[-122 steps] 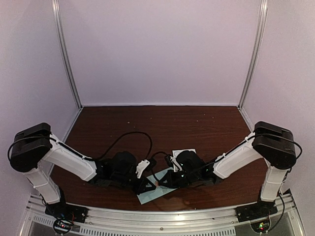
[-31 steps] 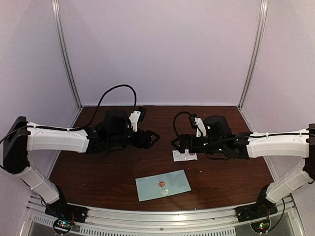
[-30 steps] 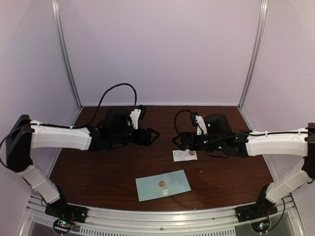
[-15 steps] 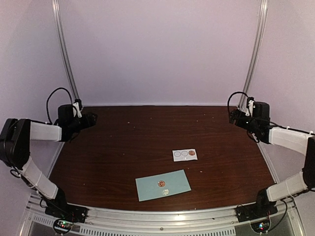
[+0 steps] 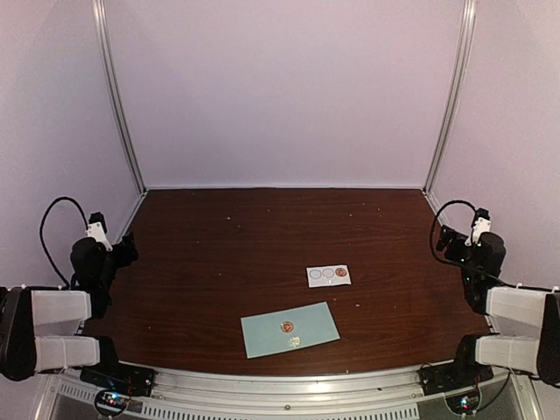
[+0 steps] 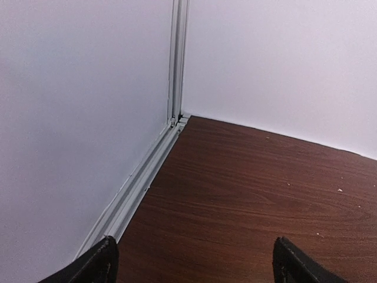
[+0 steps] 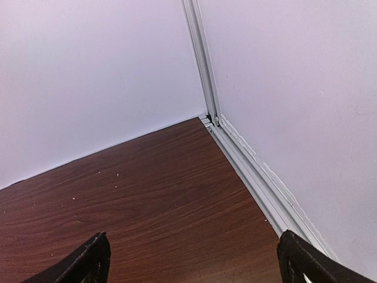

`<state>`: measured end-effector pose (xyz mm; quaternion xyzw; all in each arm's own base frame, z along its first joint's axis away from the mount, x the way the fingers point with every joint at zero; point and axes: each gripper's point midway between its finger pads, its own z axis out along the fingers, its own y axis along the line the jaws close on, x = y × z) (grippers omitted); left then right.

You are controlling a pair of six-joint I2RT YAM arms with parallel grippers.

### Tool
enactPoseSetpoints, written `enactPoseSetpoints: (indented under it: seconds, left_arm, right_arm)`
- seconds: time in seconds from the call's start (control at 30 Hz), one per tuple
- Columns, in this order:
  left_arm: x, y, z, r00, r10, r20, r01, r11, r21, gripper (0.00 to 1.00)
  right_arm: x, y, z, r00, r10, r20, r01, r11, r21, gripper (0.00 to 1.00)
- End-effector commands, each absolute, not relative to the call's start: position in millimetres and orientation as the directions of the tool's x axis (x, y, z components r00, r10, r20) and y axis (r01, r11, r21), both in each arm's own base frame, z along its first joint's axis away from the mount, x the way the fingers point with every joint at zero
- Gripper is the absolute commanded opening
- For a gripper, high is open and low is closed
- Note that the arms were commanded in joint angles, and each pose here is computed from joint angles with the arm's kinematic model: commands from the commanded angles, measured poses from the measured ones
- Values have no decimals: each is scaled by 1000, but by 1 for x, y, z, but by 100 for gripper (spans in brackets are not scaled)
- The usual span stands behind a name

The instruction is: Place the letter into the envelope and seal it

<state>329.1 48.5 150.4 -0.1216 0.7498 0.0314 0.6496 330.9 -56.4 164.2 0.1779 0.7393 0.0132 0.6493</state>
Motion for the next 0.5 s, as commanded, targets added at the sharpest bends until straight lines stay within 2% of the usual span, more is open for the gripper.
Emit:
enactPoseSetpoints:
  seconds: [0.0,0.47]
  left_arm:
    - [341,50,182,-25,-83,-996,-215,974,-76,92]
    - [353,46,168,-62,-103,-993,-189,978,-90,93]
  right_arm:
    - [320,-58,199,103,214,-971,204,951,231,100]
    - [320,-57,198,117,189,-975,199,957,210,100]
